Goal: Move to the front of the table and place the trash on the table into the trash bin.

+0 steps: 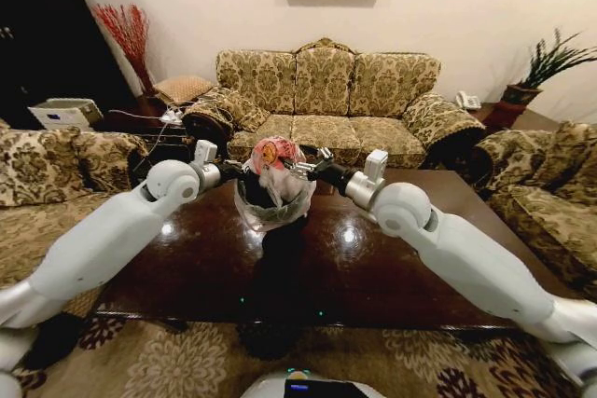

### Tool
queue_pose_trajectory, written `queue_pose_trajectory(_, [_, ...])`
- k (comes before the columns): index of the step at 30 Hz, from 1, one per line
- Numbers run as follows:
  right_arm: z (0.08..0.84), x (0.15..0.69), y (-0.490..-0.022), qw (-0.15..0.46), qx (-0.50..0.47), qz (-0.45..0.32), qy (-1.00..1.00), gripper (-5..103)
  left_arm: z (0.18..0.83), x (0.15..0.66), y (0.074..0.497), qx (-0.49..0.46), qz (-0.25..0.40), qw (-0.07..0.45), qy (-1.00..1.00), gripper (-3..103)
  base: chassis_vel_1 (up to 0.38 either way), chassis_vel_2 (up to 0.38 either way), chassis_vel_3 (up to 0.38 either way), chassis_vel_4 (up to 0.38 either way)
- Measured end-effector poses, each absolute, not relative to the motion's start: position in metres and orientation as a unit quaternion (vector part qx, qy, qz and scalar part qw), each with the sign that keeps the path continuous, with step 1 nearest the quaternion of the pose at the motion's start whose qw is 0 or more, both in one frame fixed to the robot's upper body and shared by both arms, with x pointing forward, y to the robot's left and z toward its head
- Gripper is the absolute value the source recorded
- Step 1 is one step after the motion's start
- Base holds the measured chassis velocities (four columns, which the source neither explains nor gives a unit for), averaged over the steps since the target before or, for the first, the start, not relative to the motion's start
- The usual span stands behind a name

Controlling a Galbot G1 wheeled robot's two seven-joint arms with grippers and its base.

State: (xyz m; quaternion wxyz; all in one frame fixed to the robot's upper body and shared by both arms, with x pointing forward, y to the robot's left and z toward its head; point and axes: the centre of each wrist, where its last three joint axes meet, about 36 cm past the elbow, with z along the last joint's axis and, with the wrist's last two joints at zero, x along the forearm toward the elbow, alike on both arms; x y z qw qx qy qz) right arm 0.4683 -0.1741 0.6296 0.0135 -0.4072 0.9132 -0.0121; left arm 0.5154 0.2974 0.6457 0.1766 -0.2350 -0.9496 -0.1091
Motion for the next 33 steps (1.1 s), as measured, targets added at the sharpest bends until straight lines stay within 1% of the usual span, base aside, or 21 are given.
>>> queue_pose_trajectory(1, [0.63,0.468,-0.176,0.016,-0.404,-0.009,0.914,97,0.646,0.515,0.298,-0.235,-0.11,0.176,-0.95,1,0.0,0.0,0.0,0.0])
queue_pose_trajectory(3, [0.633,0.466,-0.178,0.019,-0.403,-0.008,0.915,99,0.647,0.514,0.299,-0.234,-0.111,0.176,-0.95,1,0.0,0.0,0.0,0.0])
queue_pose_trajectory(14, [0.651,0.451,-0.204,0.038,-0.381,0.002,0.924,100,0.639,0.515,0.309,-0.219,-0.102,0.181,-0.953,1,0.0,0.0,0.0,0.0])
queue_pose_trajectory(20, [0.662,0.45,-0.218,0.047,-0.358,0.005,0.933,100,0.638,0.505,0.311,-0.222,-0.102,0.179,-0.953,1,0.0,0.0,0.0,0.0])
queue_pose_trajectory(23, [0.664,0.449,-0.223,0.049,-0.332,0.008,0.942,100,0.64,0.501,0.314,-0.22,-0.105,0.177,-0.954,1,0.0,0.0,0.0,0.0])
queue_pose_trajectory(26, [0.662,0.444,-0.236,0.044,-0.259,0.003,0.965,100,0.639,0.491,0.319,-0.216,-0.103,0.174,-0.955,1,0.0,0.0,0.0,0.0])
queue_pose_trajectory(28, [0.66,0.443,-0.239,0.042,-0.244,-0.001,0.969,100,0.638,0.489,0.319,-0.216,-0.102,0.172,-0.956,1,0.0,0.0,0.0,0.0])
queue_pose_trajectory(29, [0.656,0.439,-0.245,0.035,-0.203,-0.012,0.978,100,0.633,0.482,0.318,-0.212,-0.103,0.17,-0.957,1,0.0,0.0,0.0,0.0])
queue_pose_trajectory(31, [0.653,0.431,-0.251,0.014,-0.152,-0.03,0.988,100,0.625,0.472,0.315,-0.207,-0.105,0.171,-0.957,1,0.0,0.0,0.0,0.0])
queue_pose_trajectory(33, [0.653,0.429,-0.252,0.009,-0.144,-0.034,0.989,100,0.623,0.469,0.314,-0.207,-0.106,0.172,-0.957,1,0.0,0.0,0.0,0.0])
